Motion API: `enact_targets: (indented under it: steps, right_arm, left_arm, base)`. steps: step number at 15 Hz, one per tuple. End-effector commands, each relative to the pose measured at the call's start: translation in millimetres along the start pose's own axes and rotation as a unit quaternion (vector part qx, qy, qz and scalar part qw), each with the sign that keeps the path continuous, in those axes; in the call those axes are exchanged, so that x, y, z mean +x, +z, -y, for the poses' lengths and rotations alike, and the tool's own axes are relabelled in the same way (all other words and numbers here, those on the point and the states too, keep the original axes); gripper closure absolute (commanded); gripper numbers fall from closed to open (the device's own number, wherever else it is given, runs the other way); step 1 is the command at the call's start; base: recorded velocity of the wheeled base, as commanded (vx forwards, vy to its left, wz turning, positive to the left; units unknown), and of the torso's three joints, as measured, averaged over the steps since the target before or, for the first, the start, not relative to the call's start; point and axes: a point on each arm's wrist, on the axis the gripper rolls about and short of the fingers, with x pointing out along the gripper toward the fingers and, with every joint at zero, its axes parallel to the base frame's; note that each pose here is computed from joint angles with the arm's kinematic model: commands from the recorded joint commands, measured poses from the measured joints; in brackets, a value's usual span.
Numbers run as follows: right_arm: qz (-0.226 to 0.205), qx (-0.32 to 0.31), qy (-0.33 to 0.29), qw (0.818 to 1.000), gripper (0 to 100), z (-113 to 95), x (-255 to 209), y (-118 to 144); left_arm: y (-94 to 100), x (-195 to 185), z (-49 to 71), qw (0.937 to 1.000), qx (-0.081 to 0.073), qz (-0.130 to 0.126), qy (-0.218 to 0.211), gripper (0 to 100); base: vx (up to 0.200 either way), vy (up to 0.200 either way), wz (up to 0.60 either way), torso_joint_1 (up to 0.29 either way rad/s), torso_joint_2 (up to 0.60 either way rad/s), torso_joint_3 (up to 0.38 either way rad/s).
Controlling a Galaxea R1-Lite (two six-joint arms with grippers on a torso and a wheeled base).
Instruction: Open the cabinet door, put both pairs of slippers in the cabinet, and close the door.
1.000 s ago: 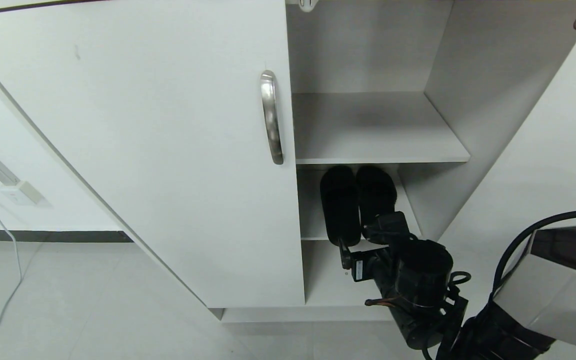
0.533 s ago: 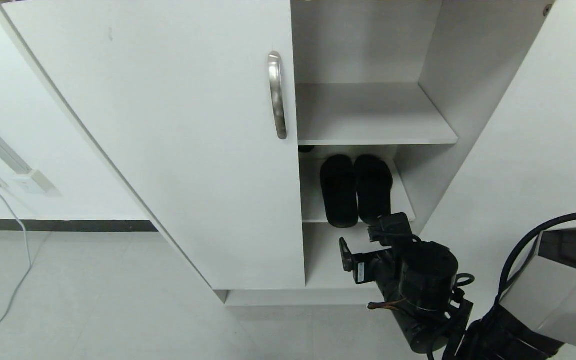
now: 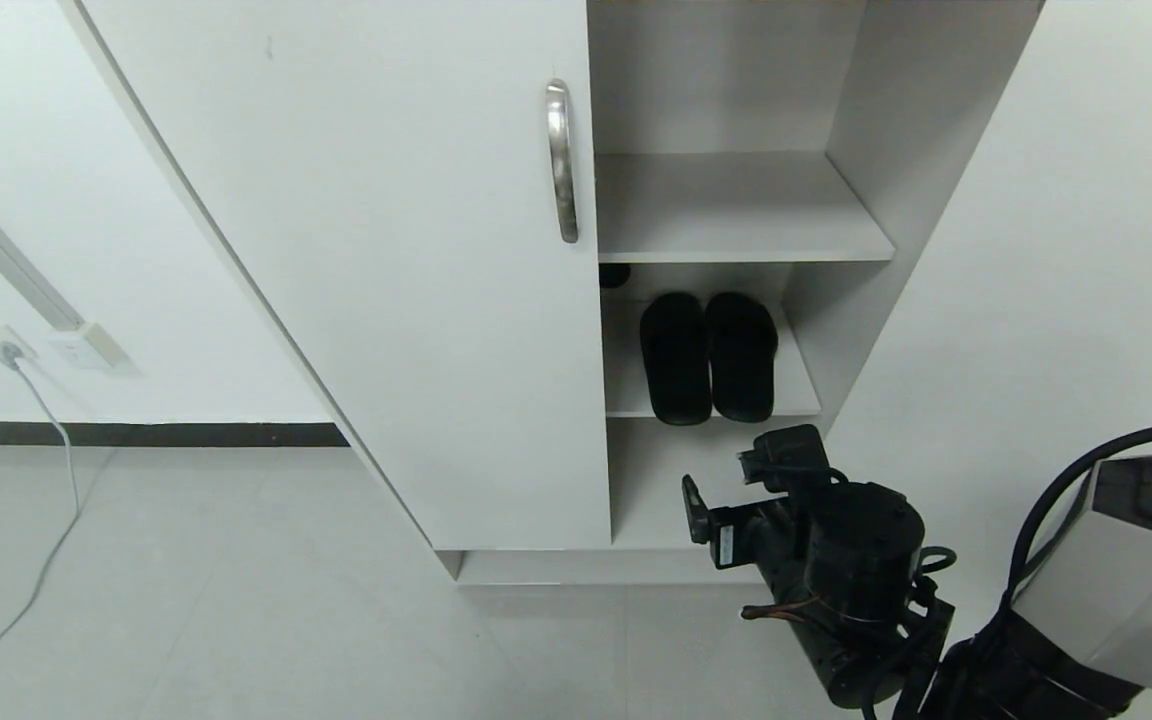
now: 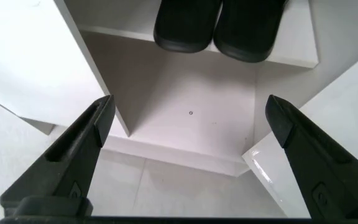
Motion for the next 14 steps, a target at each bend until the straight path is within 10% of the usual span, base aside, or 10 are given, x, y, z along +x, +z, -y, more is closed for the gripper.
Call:
enact_targets:
  steps: [1,14]
  right_arm:
    - [0.0,-0.001,0.0,1.0,0,0.0,0.0,-0.1]
    - [0.001,-0.005,-0.001,1.0,0,3.9,-4.4,3.0]
  left_arm:
    - [-0.1,0.1,0.1,1.0,0.004,-0.001,0.0,100]
    - [-0.2,0.1,0.3,1.0,0.006,-0.002,-0.007,100]
  base:
    - [0.0,0.0,0.0,0.0,0.0,0.0]
    - [0.0,0.0,0.0,0.001,0.0,0.129]
